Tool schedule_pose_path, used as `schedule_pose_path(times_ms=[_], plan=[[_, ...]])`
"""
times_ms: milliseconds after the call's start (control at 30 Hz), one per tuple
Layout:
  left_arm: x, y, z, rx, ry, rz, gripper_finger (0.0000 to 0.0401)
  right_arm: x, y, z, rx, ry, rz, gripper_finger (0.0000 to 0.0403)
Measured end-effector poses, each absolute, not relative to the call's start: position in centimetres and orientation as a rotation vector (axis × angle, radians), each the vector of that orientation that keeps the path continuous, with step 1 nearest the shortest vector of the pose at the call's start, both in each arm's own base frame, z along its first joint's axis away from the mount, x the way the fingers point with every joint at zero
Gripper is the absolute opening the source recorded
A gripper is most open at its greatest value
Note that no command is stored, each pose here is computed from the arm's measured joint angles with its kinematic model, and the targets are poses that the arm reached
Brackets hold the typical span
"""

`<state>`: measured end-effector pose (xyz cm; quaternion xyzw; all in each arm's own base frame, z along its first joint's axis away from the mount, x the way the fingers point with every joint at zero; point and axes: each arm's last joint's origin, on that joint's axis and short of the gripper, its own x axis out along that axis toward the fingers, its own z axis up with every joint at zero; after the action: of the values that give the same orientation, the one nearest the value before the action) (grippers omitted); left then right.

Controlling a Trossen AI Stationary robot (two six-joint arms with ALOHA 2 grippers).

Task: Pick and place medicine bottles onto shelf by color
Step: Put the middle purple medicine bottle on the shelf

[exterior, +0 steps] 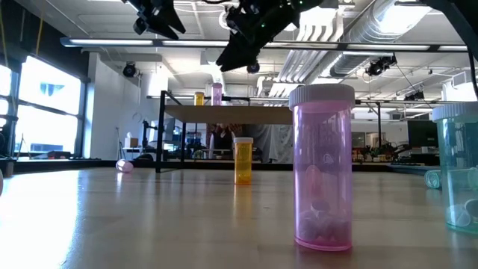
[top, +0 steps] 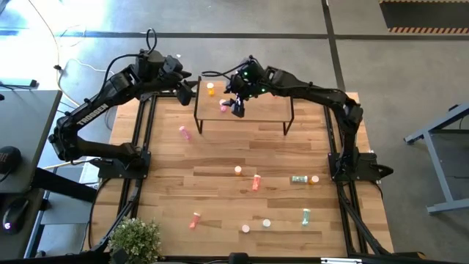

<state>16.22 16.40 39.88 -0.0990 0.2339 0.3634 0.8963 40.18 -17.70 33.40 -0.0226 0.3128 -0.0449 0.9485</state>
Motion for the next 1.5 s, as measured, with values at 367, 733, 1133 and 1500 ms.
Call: schedule_pose_path(times_ms=[367, 733, 1133, 1500], plan=[[16.2, 16.4, 39.9, -0.205, 0.485, 0.753, 0.0196, 40.6, -18.0, 30.0, -0.043, 0.615, -0.130, 0.0232], [16.2, 16.4, 39.9, -0.206, 0.486, 0.753, 0.0196, 40.9, -18.1, 29.5, -0.057, 0.615, -0.125, 0.0232], [16.2, 16.4, 39.9, -0.206, 0.486, 0.753, 0.0196, 41.3, -18.3, 28.6, -0.052, 0.630, -0.122, 0.0177], [16.2, 16.4, 39.8, -0.209, 0.493, 0.752, 0.0196, 41.2, -18.3, 28.6, -0.047, 0.631, -0.123, 0.0117]])
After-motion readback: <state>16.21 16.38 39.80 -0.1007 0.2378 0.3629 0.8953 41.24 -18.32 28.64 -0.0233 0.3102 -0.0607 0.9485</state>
